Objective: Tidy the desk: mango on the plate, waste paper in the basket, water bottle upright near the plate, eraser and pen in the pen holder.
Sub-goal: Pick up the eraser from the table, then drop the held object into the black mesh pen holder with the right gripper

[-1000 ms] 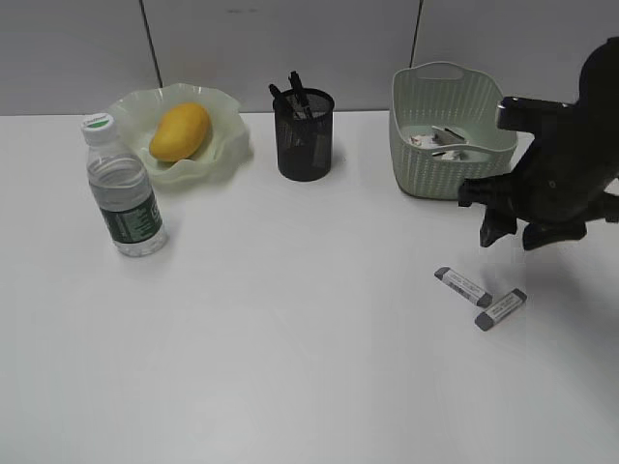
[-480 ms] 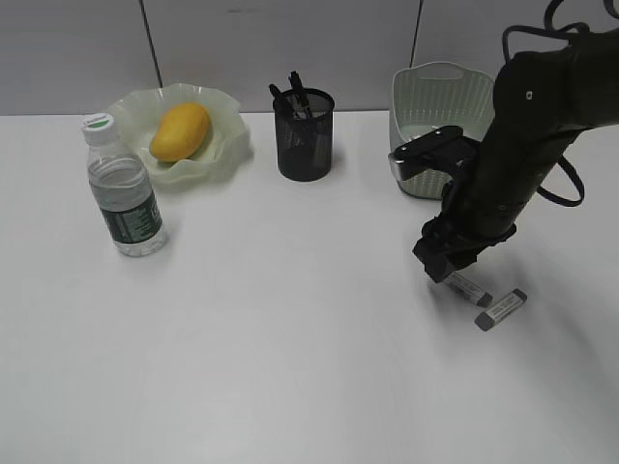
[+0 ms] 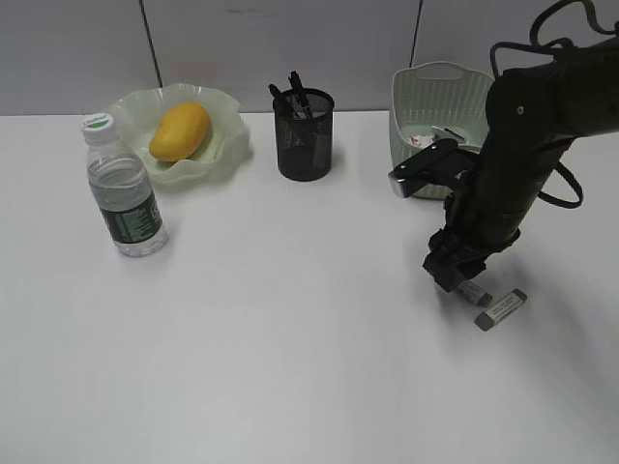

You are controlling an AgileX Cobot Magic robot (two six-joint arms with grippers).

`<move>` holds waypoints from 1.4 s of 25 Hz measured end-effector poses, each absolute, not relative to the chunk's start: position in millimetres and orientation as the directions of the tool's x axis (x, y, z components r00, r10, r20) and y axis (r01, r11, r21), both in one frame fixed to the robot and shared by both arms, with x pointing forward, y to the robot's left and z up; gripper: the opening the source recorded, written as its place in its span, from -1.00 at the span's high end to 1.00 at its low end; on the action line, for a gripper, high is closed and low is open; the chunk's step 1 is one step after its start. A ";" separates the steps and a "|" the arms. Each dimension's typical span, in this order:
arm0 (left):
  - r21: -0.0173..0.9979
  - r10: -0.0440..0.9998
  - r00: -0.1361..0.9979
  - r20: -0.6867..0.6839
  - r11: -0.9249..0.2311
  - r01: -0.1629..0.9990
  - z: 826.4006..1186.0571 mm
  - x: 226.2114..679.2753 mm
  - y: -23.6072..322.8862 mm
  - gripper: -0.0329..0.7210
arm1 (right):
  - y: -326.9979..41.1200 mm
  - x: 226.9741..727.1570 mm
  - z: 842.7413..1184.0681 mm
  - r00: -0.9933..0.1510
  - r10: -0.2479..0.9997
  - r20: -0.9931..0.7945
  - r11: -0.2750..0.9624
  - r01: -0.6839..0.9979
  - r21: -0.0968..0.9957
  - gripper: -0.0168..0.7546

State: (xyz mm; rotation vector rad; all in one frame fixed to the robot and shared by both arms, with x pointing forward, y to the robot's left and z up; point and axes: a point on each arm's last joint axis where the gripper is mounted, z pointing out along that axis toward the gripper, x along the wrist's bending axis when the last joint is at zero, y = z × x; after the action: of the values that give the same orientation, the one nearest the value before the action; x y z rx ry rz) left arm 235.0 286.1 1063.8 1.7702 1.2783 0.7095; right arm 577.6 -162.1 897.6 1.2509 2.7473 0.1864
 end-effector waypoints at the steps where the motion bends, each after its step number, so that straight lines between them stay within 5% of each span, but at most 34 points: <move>1: 0.863 0.945 0.326 -0.020 -0.148 0.483 1063.8 235.0 286.1 -0.39 | -161.9 578.0 896.7 -0.652 0.756 -0.056 0.651 0.741 0.162 -0.09; 11: 0.864 0.945 0.325 -0.020 -0.148 0.481 1063.9 235.0 286.1 -0.39 | -164.1 579.9 877.2 -0.643 0.765 -0.036 0.641 0.757 0.126 -0.07; 14: 0.864 0.945 0.325 -0.020 -0.148 0.481 1063.9 235.0 286.1 -0.39 | -164.1 580.0 877.2 -0.643 0.765 -0.037 0.641 0.757 0.127 0.07; 18: 0.864 0.945 0.325 -0.020 -0.148 0.481 1063.9 235.0 286.1 -0.39 | -164.0 580.2 877.0 -0.638 0.769 -0.037 0.637 0.760 0.130 0.53; 22: 0.864 0.945 0.325 -0.020 -0.148 0.481 1063.9 235.0 286.1 -0.39 | -163.3 581.3 885.0 -0.615 0.787 -0.040 0.613 0.773 0.162 0.52; 30: 0.864 0.946 0.324 -0.018 -0.149 0.481 1063.9 235.1 286.3 -0.39 | -152.7 580.8 962.9 -0.492 0.869 0.052 0.417 0.785 0.458 0.52; 35: 0.864 0.946 0.325 -0.016 -0.151 0.481 1063.9 235.1 286.4 -0.38 | -142.4 596.7 1009.1 -0.332 0.921 0.204 0.077 0.667 0.741 0.52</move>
State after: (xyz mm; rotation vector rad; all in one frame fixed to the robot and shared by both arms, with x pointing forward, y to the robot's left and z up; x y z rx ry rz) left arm 235.1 286.4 1063.9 1.7718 1.2769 0.7153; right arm 596.7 -142.4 1009.1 1.5838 2.0432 1.1202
